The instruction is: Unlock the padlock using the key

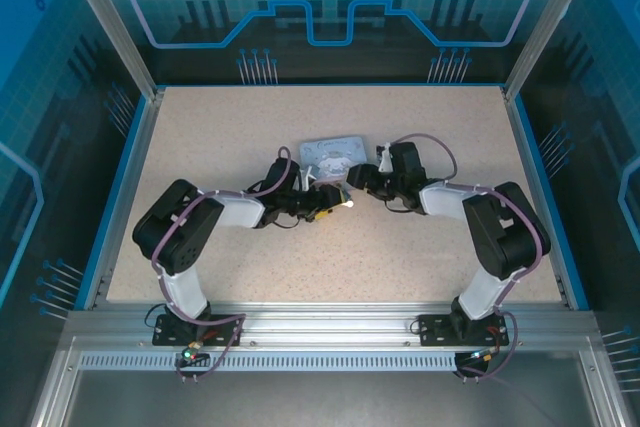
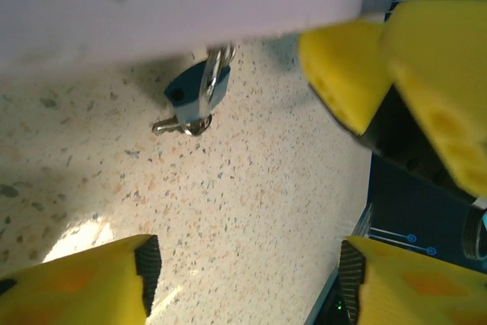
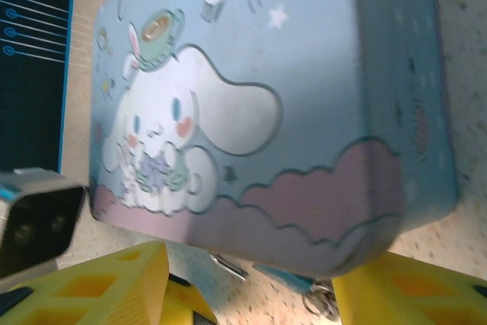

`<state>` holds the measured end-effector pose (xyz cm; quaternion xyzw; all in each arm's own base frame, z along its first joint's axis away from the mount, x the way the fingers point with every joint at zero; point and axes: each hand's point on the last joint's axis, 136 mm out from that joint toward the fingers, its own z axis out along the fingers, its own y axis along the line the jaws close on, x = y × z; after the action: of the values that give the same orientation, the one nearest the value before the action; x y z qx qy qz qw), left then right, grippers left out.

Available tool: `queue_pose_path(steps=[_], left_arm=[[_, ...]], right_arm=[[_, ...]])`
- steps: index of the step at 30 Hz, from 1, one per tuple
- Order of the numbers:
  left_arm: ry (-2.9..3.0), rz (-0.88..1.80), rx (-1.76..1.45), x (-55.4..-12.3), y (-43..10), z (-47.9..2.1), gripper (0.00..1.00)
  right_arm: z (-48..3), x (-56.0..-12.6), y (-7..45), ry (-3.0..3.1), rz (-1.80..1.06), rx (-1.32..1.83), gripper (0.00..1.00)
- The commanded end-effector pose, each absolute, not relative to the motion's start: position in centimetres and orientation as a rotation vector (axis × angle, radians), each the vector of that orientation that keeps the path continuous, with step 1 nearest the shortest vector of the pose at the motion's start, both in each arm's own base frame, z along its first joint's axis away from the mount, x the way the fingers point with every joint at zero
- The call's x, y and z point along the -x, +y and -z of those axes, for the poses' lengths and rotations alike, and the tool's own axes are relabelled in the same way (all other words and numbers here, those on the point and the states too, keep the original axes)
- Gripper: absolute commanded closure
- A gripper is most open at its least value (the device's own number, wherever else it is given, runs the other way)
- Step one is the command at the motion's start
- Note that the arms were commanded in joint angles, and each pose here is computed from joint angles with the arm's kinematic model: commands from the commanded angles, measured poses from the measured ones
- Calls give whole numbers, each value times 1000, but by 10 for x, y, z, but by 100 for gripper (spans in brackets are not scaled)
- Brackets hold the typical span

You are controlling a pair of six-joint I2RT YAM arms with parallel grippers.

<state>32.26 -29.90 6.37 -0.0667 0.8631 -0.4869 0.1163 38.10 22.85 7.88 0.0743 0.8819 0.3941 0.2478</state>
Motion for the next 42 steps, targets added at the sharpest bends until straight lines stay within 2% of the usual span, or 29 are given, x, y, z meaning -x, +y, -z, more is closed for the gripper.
queue_pose_path(steps=[1,5,13,21,25,26,27,28,37,42], left_arm=[[2526,1446,146,-308,-295,-78,22],[2503,1424,124,-305,-289,-94,2],[2438,1304,110,-316,-270,-124,1],[2398,1076,117,-340,-240,-146,1],[2370,977,165,-352,-220,-152,1],[2364,951,175,-354,-215,-153,1],[2358,916,186,-357,-209,-154,1],[2354,878,197,-359,-203,-154,1],[2338,666,294,-377,-163,-155,1],[2298,675,413,-383,-150,-149,1]], right_arm=[[-97,-405,231,2343,-1091,-211,41],[-101,-415,228,2340,-1093,-217,41],[-116,-404,214,2305,-1078,-189,41],[-105,-371,193,2360,-959,-144,37],[-105,-364,185,2370,-911,-143,25],[-105,-363,183,2372,-899,-146,16],[-105,-362,181,2375,-885,-151,12],[-105,-361,180,2378,-870,-149,1],[-100,-360,162,2452,-705,-215,0],[-94,-357,167,2449,-749,-191,0]])
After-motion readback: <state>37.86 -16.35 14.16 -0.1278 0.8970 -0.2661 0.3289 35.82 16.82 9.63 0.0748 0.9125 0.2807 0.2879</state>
